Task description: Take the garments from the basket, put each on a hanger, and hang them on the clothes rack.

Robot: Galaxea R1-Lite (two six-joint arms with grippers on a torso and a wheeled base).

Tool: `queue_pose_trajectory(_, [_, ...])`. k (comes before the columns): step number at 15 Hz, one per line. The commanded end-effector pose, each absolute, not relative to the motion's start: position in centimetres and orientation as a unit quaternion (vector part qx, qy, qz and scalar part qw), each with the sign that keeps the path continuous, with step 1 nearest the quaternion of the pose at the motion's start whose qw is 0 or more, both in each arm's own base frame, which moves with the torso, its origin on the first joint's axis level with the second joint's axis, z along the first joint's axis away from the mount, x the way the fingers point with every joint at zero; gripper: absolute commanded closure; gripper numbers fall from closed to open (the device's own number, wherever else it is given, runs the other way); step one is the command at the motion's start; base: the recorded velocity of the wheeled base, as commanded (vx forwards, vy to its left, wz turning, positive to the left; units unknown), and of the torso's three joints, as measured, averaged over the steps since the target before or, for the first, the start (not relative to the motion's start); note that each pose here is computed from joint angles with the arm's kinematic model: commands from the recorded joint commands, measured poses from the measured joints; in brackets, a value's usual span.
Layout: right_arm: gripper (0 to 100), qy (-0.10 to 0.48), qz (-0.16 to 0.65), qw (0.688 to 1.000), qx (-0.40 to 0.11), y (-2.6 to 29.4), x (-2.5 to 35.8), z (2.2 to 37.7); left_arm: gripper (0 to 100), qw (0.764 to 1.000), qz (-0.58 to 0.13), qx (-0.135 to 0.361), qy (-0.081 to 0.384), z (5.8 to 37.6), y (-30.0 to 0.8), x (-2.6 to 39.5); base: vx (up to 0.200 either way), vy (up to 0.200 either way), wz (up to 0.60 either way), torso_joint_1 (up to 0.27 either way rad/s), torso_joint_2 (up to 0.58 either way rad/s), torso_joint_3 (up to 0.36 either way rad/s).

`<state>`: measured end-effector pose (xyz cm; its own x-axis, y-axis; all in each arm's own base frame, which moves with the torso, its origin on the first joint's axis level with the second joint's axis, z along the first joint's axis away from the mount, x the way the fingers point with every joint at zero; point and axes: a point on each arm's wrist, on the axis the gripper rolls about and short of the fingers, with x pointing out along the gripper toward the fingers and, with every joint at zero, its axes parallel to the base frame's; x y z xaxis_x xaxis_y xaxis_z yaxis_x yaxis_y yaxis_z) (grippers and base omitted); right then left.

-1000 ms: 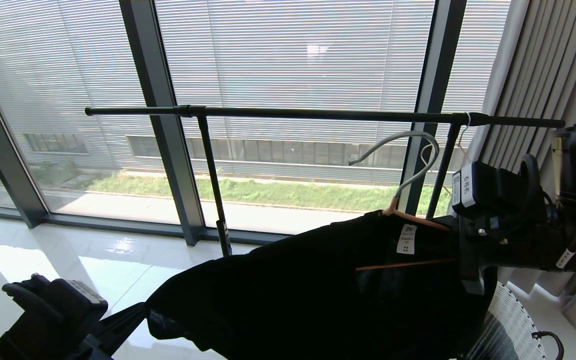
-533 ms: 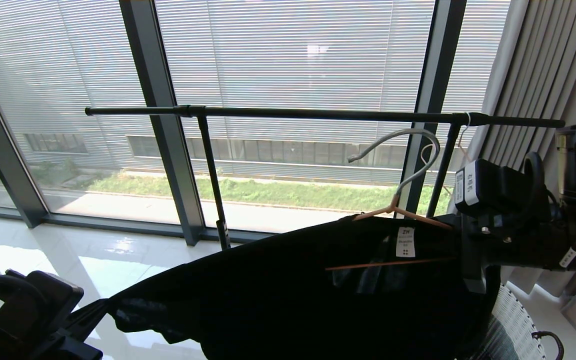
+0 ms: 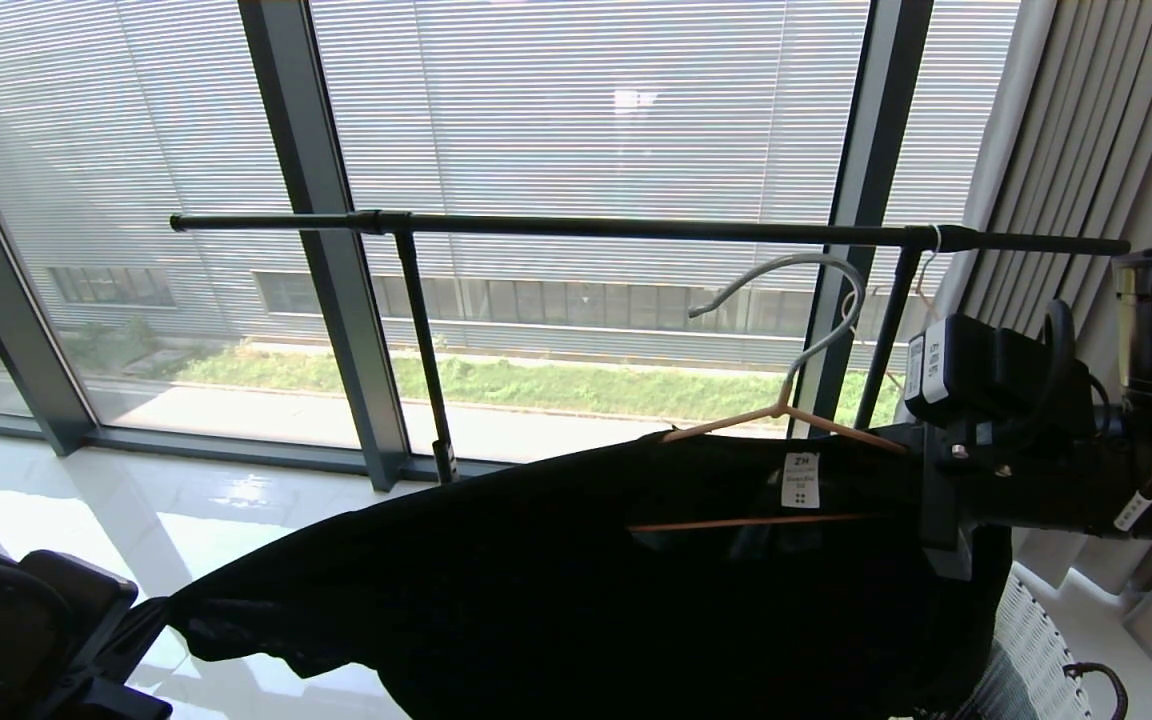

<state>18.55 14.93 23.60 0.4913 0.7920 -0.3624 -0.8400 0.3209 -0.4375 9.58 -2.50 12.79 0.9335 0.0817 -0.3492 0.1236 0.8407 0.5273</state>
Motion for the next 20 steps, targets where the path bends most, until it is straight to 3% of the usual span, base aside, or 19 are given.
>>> queue_pose_trajectory(1, [100,0.042,0.504,0.811,-0.295,15.0,18.6,23.5,100,0.943,-0.01,0.281,0.18,12.9,-2.5,9.7,0.0,0.0,0.0,0.0,0.0,0.0])
queue_pose_trajectory(4, [100,0.043,0.503,0.811,-0.295,15.0,18.6,23.5,100,0.944,-0.008,0.28,0.177,13.0,-2.5,9.6,0.0,0.0,0.0,0.0,0.0,0.0])
queue_pose_trajectory(5, [100,0.042,0.503,0.811,-0.295,15.0,18.6,23.5,0,0.944,-0.008,0.28,0.177,13.0,-2.5,9.6,0.0,0.0,0.0,0.0,0.0,0.0])
queue_pose_trajectory(9, [100,0.046,0.503,0.813,-0.29,15.0,18.5,23.5,0,0.945,-0.01,0.275,0.177,13.0,-2.5,9.6,0.0,0.0,0.0,0.0,0.0,0.0])
queue_pose_trajectory(13, [100,0.09,0.46,0.848,-0.248,14.7,18.6,23.5,0,0.961,0.0,0.218,0.171,13.3,-2.5,9.7,0.0,0.0,0.0,0.0,0.0,0.0])
queue_pose_trajectory(15, [100,0.159,0.398,0.872,-0.236,14.3,18.5,22.8,0,0.972,0.014,0.173,0.16,14.1,-2.6,10.1,0.0,0.0,0.0,0.0,0.0,0.0])
queue_pose_trajectory(18, [100,0.269,0.296,0.886,-0.234,13.5,18.1,21.3,0,0.975,0.06,0.161,0.143,15.4,-2.3,10.7,0.0,0.0,0.0,0.0,0.0,0.0])
queue_pose_trajectory(20, [100,0.321,0.241,0.9,-0.17,13.5,18.3,20.6,0,0.972,0.091,0.158,0.147,15.6,-1.7,11.0,0.0,0.0,0.0,0.0,0.0,0.0])
